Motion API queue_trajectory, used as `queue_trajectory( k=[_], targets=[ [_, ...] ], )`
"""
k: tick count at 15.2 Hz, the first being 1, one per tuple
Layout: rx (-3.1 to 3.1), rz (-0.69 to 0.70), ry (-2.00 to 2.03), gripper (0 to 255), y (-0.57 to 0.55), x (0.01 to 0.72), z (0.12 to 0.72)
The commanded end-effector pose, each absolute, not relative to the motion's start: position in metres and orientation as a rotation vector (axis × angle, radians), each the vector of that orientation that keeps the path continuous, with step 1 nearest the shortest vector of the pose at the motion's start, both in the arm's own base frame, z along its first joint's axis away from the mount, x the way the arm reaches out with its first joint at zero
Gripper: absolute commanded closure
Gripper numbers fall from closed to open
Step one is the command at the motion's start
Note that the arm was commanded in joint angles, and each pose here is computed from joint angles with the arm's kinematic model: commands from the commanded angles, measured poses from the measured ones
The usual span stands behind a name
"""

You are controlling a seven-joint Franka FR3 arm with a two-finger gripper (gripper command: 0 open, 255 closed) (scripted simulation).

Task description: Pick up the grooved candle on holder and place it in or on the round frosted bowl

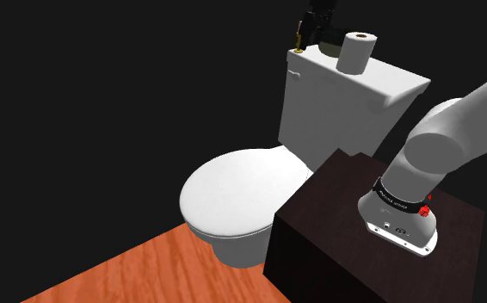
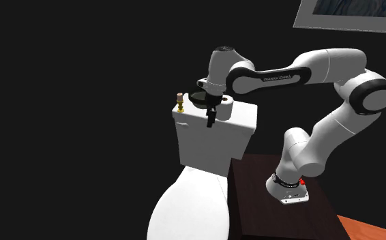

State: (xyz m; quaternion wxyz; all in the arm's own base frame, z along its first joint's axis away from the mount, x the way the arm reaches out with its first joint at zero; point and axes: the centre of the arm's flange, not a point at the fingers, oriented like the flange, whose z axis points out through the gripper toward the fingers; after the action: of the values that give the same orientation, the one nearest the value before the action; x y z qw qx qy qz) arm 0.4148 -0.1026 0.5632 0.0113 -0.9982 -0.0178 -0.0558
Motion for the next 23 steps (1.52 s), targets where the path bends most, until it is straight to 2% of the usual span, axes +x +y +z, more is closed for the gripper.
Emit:
queue_trajectory(
  k=[1,19,23],
  targets=[
    [-3.123,-0.188,-0.048,0,-0.127,0.429,0.563],
    [-3.195,-0.31,0.023,0,-0.309,0.548,0.568],
    [-3.195,-0.31,0.023,0,-0.31,0.552,0.547]
  ],
)
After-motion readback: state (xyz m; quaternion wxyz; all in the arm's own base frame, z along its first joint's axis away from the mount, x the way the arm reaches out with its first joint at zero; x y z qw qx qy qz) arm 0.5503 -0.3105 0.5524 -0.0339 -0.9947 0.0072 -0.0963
